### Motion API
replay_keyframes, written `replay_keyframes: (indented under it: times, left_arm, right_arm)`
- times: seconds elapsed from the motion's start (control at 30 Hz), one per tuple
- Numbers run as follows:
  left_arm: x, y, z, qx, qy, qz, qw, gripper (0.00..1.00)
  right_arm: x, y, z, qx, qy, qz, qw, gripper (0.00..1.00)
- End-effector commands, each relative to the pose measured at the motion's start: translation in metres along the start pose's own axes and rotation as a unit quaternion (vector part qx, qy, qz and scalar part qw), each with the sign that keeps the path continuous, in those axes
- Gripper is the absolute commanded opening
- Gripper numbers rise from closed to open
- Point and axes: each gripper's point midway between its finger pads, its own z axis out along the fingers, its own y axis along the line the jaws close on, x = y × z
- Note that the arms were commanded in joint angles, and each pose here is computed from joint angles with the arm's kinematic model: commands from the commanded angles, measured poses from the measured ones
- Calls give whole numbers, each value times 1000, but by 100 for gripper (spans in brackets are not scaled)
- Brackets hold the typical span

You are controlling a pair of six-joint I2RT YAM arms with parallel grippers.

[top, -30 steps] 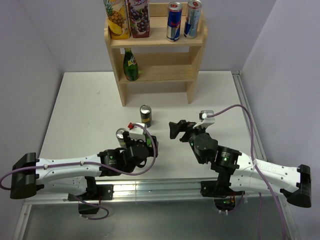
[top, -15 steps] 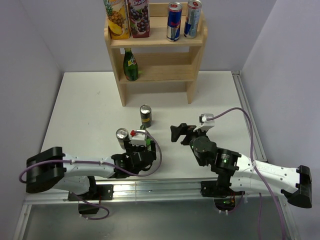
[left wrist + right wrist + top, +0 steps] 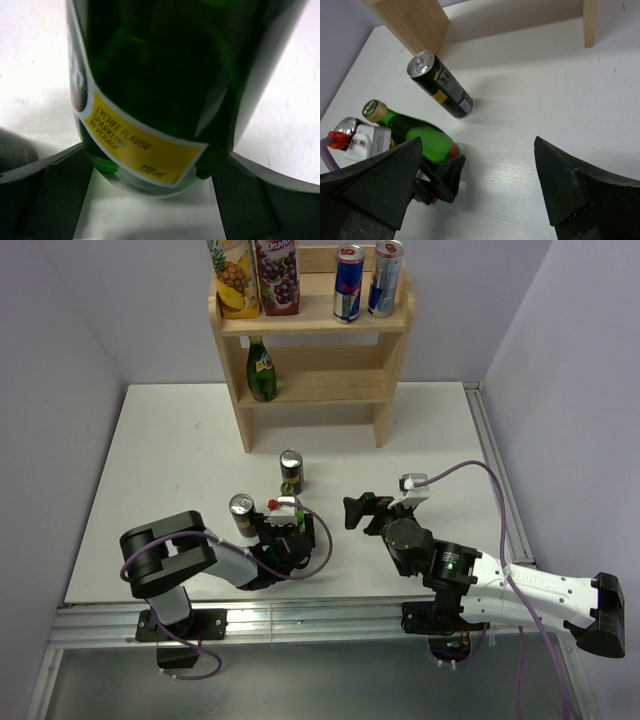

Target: Place and organize the beverage onto the shelf

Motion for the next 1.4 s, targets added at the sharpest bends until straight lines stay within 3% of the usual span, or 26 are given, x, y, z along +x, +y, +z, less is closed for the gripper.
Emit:
replay_keyframes:
  times: [0.0, 0.87, 1.37]
  left_arm:
    - [-8, -10, 18, 10, -24, -35, 999, 99]
    - [-11, 15, 27, -46, -65, -29, 996, 99]
    - [-21, 8, 39, -52, -91, -19, 994, 96]
  right_arm:
    - [-8, 3, 1, 4, -19, 22, 1000, 100]
    - [18, 14, 17, 1, 1, 6, 1000, 100]
    - [31, 17, 22, -1, 13, -8, 1000, 100]
